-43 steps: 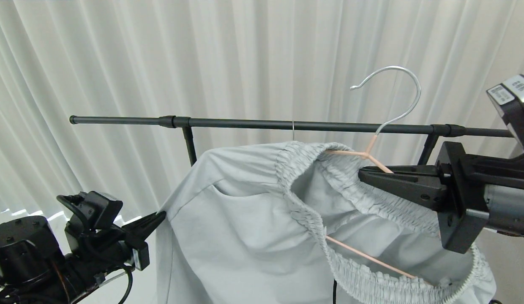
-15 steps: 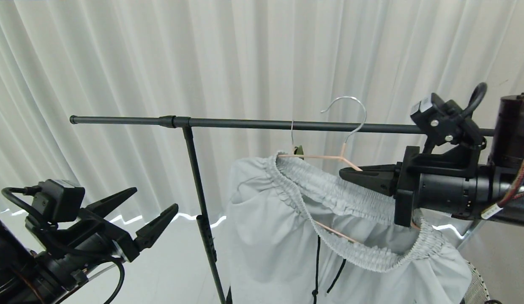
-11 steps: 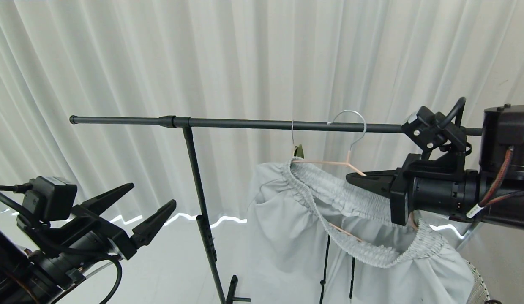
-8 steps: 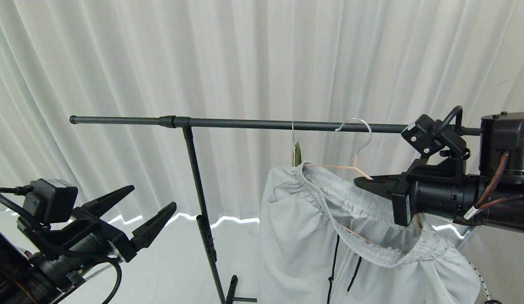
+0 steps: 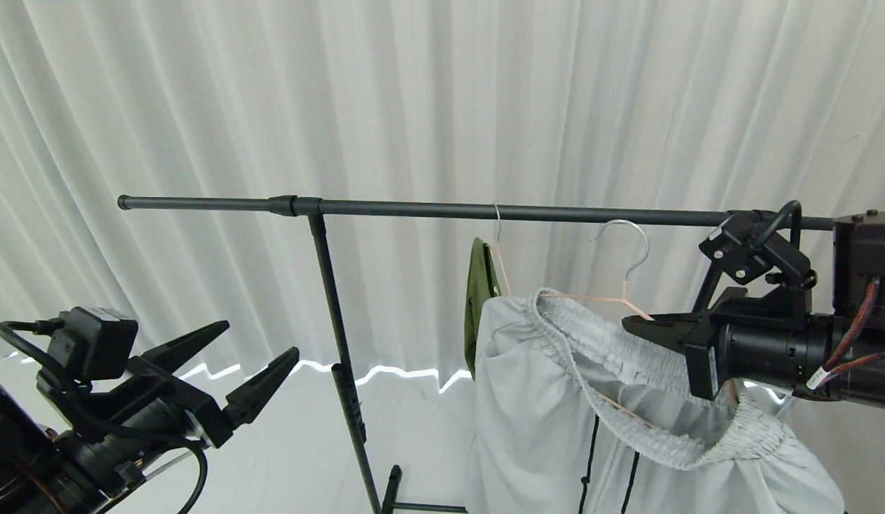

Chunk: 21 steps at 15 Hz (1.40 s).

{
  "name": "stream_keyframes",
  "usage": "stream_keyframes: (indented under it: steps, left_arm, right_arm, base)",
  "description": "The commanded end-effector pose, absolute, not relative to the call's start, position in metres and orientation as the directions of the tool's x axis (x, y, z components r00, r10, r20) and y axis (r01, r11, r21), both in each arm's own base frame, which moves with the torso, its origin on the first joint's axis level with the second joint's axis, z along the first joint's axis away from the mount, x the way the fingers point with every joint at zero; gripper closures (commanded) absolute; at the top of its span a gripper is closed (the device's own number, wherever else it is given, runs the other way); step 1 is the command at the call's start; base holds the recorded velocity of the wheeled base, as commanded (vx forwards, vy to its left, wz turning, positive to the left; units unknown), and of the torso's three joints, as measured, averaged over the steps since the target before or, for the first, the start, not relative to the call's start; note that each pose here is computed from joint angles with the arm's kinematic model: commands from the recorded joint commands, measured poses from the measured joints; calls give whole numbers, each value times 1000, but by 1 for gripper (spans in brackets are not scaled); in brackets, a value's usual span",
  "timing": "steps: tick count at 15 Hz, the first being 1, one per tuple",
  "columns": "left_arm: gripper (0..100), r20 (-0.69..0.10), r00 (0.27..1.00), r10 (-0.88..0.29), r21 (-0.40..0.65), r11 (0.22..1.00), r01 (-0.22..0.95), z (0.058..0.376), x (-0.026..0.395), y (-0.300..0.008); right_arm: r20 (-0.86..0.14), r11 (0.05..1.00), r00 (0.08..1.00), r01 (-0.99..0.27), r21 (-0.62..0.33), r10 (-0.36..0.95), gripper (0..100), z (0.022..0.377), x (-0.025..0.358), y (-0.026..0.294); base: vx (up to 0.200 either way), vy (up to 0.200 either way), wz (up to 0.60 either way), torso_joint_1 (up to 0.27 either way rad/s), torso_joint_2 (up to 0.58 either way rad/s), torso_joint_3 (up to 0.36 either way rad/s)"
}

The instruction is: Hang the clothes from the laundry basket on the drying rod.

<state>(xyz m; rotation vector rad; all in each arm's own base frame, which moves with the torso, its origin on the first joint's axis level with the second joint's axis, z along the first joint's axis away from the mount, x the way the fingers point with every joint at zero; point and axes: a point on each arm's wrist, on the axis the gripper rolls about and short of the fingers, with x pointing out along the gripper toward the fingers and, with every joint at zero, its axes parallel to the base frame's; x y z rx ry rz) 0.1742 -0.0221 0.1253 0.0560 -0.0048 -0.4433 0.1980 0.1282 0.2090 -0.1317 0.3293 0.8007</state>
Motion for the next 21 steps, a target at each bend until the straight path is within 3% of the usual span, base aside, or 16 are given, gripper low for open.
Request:
stream_keyframes:
  steps: [1, 6, 12, 21]
  left_arm:
    - [0, 4, 905, -426, 58, 903, 425, 127, 172, -22]
    - [0, 13, 908, -419, 45, 907, 418, 129, 171, -20]
    - [0, 14, 908, -418, 45, 908, 417, 129, 171, -20]
    - [0, 29, 911, -412, 51, 910, 411, 132, 169, -19]
  right_arm:
    - [-331, 690, 650, -724, 6, 684, 100, 211, 196, 127]
    - [-333, 691, 651, -723, 6, 683, 100, 210, 194, 126]
    - [-338, 690, 648, -724, 8, 683, 100, 209, 196, 127]
    - [-337, 692, 650, -722, 7, 681, 100, 209, 196, 127]
  base:
    - [0, 0, 0, 0, 0, 0]
    - [0, 0, 0, 0, 0, 0]
    - [-200, 0, 0, 5, 4, 2]
    - [0, 0, 0, 0, 0, 0]
